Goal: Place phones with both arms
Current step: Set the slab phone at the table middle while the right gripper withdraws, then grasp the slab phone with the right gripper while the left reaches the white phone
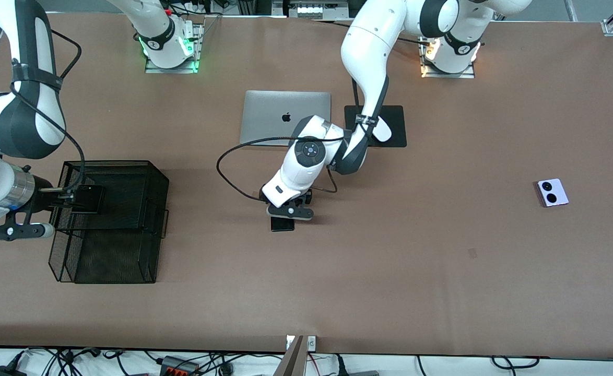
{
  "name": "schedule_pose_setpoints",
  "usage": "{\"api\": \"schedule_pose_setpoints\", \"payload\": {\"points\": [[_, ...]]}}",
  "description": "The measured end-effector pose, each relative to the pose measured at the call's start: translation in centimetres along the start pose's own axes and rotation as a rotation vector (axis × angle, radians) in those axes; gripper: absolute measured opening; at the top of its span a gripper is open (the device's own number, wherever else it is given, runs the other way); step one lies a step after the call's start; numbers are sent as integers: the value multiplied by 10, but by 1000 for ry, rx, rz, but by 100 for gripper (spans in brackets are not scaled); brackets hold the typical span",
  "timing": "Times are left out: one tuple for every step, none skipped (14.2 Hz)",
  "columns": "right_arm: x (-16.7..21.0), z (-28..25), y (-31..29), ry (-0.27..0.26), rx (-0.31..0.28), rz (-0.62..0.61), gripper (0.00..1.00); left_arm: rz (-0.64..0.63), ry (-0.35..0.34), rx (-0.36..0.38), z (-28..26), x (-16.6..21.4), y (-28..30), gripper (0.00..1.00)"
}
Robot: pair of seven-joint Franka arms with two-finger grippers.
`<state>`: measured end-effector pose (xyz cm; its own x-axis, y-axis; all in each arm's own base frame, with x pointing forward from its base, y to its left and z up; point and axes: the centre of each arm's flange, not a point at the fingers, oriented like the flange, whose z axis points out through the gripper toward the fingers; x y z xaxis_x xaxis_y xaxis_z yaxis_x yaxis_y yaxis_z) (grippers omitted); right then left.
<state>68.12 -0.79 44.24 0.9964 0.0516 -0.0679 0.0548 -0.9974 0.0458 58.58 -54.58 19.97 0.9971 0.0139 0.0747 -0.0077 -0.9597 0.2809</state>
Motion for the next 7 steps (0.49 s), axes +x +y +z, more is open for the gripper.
{"api": "schedule_pose_setpoints", "payload": {"points": [[1, -2, -10, 3, 10, 1, 100, 3, 13, 2, -9, 11, -7, 100], [1, -3, -24, 6, 14, -7, 100, 3, 23, 4, -22, 24, -17, 100], [1, -5, -36, 8, 14, -16, 100, 4, 26, 5, -38, 40, -30, 100], [1, -7, -45, 10, 14, -23, 100, 8, 21, 5, -58, 55, -48, 100], [1, -7, -49, 12, 14, -30, 100, 8, 8, -2, -81, 70, -70, 100], [1, -7, -51, 12, 14, -32, 100, -7, -7, -21, -106, 82, -94, 100], [1, -7, -54, 11, 15, -36, 100, -29, -23, -43, -130, 92, -119, 100]]}}
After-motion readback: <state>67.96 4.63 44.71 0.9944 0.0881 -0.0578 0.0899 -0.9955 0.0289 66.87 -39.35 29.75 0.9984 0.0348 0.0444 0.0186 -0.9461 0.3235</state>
